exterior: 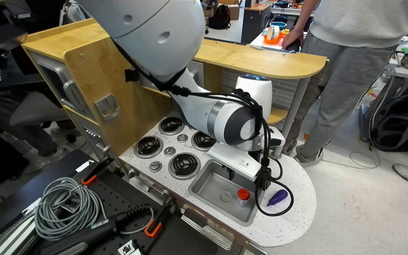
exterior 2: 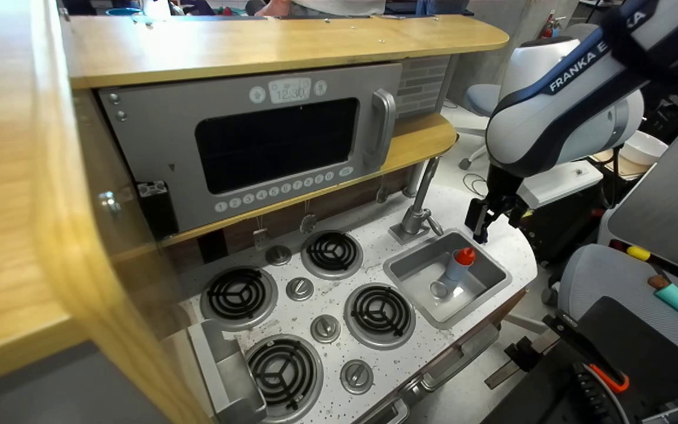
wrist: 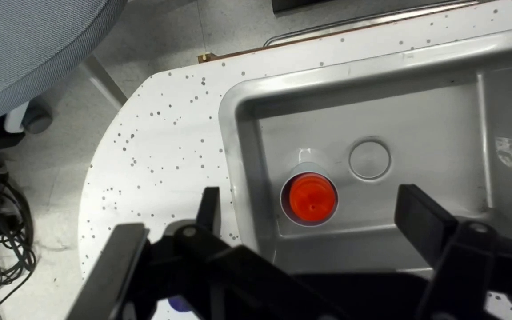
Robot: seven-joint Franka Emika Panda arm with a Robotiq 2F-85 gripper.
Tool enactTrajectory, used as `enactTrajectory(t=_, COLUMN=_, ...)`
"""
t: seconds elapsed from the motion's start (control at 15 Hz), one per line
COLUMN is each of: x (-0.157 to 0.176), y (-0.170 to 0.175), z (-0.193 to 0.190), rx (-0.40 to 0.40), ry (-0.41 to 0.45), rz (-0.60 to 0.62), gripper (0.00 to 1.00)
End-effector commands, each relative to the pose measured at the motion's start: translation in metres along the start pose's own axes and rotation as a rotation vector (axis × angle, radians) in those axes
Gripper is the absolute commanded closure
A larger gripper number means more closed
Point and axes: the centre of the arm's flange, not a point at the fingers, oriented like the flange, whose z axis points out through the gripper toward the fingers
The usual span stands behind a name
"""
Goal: Pick up the sauce bottle from the light blue cup and put it in the sink.
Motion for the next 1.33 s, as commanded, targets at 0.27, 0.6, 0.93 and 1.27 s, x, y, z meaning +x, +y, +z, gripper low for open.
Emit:
enactTrajectory(t=0.27, x=0.031, y=0.003, z=0.046, rx=0.012, ry=-0.005, rz=-0.018, gripper=0.00)
enactTrajectory(t=0.6, x=0.038, y=0.000, z=0.070, rx=0.009, ry=-0.021, rz=-0.038, gripper=0.00)
enactTrajectory(t=0.93, x=0.044, y=-0.010, z=0.083, rx=0.009, ry=-0.027, rz=-0.063, gripper=0.00)
enactTrajectory(t=1.27, x=0.048, y=-0.017, z=0.089, rx=0.015, ry=-0.029, rz=-0.075, gripper=0.26)
